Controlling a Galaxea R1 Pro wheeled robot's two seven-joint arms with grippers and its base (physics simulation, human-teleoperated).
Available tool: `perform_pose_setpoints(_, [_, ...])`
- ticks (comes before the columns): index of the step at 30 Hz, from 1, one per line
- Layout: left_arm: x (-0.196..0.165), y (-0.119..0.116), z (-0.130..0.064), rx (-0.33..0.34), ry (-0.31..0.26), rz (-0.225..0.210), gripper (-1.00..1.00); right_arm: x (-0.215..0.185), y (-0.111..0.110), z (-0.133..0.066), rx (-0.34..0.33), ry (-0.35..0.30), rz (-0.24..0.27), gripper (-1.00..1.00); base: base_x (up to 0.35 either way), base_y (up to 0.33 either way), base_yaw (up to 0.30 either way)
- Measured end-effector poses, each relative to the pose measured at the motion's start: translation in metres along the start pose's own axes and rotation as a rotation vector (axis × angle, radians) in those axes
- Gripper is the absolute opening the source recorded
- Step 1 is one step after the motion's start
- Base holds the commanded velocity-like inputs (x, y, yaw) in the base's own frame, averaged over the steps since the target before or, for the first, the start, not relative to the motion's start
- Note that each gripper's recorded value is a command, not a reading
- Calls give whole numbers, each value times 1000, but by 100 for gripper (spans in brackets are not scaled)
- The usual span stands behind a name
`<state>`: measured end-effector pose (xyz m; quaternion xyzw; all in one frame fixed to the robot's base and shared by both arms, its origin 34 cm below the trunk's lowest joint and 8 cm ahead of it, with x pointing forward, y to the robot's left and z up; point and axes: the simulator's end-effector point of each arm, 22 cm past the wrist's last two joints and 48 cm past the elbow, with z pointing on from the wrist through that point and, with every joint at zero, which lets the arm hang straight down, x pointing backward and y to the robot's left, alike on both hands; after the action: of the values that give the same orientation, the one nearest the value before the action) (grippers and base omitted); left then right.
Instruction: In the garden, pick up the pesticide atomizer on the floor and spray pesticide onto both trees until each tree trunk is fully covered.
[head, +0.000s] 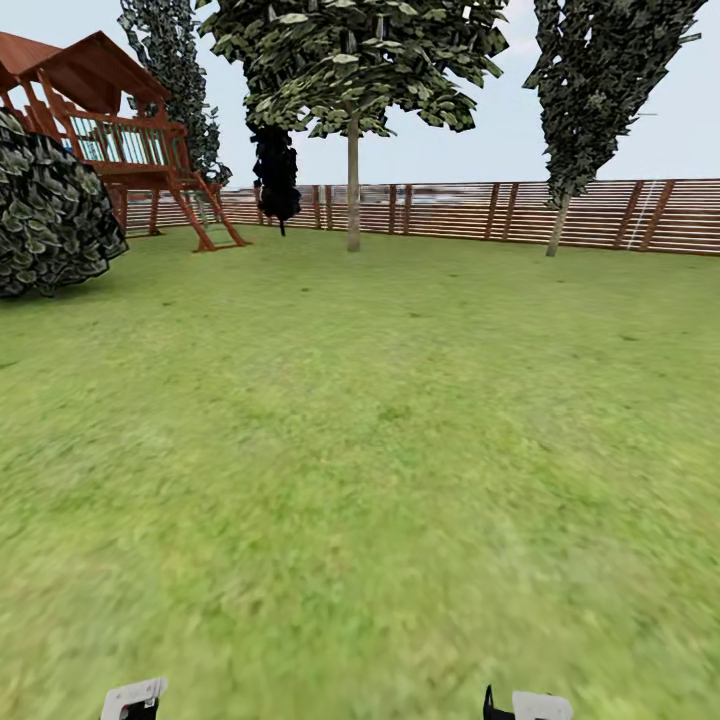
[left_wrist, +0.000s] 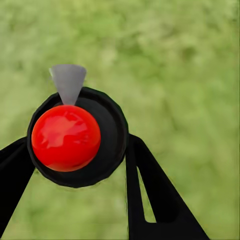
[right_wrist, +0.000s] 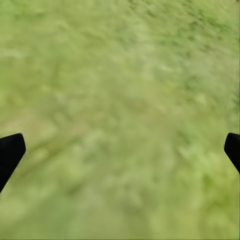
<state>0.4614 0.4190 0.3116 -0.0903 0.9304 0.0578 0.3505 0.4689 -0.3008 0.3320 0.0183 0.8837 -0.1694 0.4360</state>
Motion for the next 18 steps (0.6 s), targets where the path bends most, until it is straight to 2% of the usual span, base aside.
perform_pose_setpoints(18, [0,0,0,0,0,0,-100,0,0,0,0,0,0,100,338,0,0])
